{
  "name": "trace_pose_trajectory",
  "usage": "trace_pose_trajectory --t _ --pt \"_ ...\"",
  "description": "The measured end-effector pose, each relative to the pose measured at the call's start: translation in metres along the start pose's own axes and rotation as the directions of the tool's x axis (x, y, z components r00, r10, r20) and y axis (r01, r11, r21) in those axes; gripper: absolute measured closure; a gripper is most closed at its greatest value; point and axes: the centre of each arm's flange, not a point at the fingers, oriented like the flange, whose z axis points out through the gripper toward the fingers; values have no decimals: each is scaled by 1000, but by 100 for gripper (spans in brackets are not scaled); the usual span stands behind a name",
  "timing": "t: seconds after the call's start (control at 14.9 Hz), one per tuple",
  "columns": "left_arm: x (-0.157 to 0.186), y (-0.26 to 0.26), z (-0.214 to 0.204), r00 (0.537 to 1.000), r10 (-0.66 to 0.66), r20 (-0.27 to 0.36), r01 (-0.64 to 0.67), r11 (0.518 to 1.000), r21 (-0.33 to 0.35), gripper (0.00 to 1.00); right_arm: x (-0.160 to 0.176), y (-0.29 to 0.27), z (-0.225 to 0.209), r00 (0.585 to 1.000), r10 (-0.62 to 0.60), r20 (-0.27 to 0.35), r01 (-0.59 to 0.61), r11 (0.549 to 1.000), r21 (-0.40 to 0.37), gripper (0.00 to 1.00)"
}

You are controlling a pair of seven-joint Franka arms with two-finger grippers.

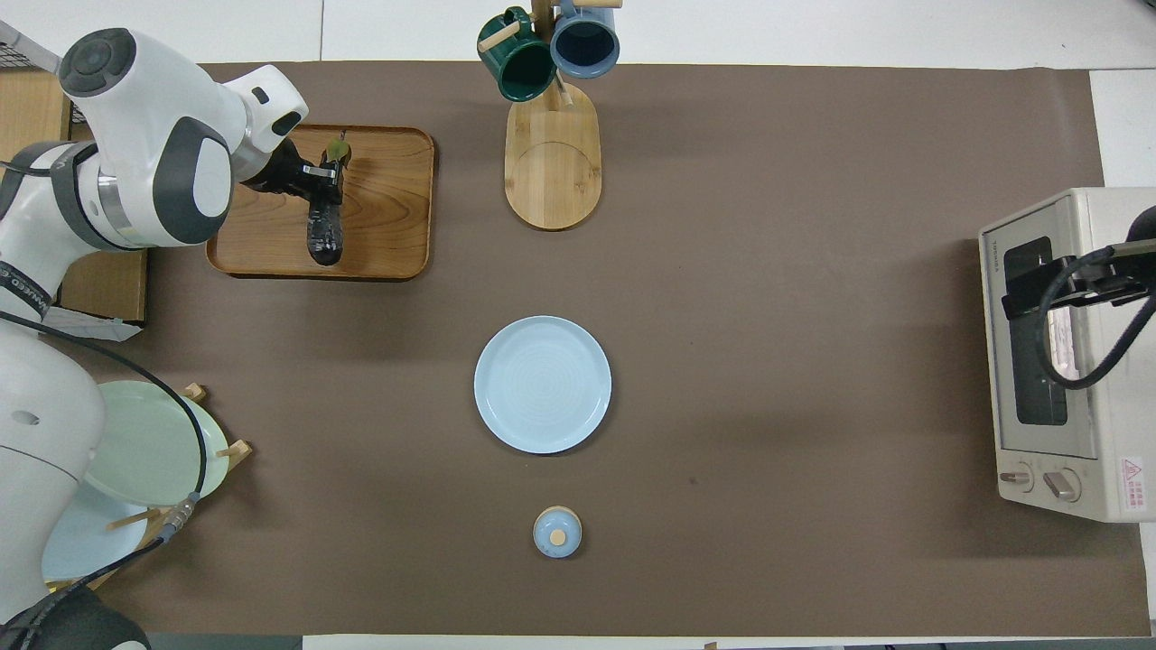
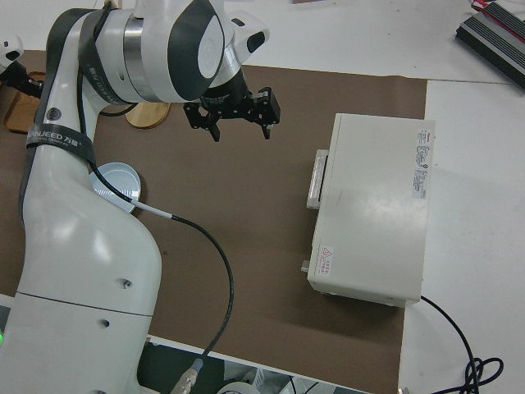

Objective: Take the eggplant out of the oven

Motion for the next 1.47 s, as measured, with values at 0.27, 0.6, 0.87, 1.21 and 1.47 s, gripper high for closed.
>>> trace_pose_trajectory --t 0.27,0.6,0.87,1.21,1.47 --pt "-6 -6 -4 998 -10 65 11 1000 -10 14 -5 -2 -7 1000 10 -15 -10 1000 -2 0" --pt "-17 -17 -96 998 -68 13 69 994 -82 0 -10 3 -10 999 29 -20 -29 1000 0 0" --pt "-58 -17 -186 995 -83 46 86 995 -46 0 -15 5 -3 999 34 -3 -34 999 2 0" --pt "-111 -5 -271 996 -68 63 65 996 59 0 -16 15 -3 999 52 -7 -52 999 4 0" --pt "-153 5 -315 993 -92 77 85 992 93 0 -13 17 -4 998 56 -21 -56 998 3 0"
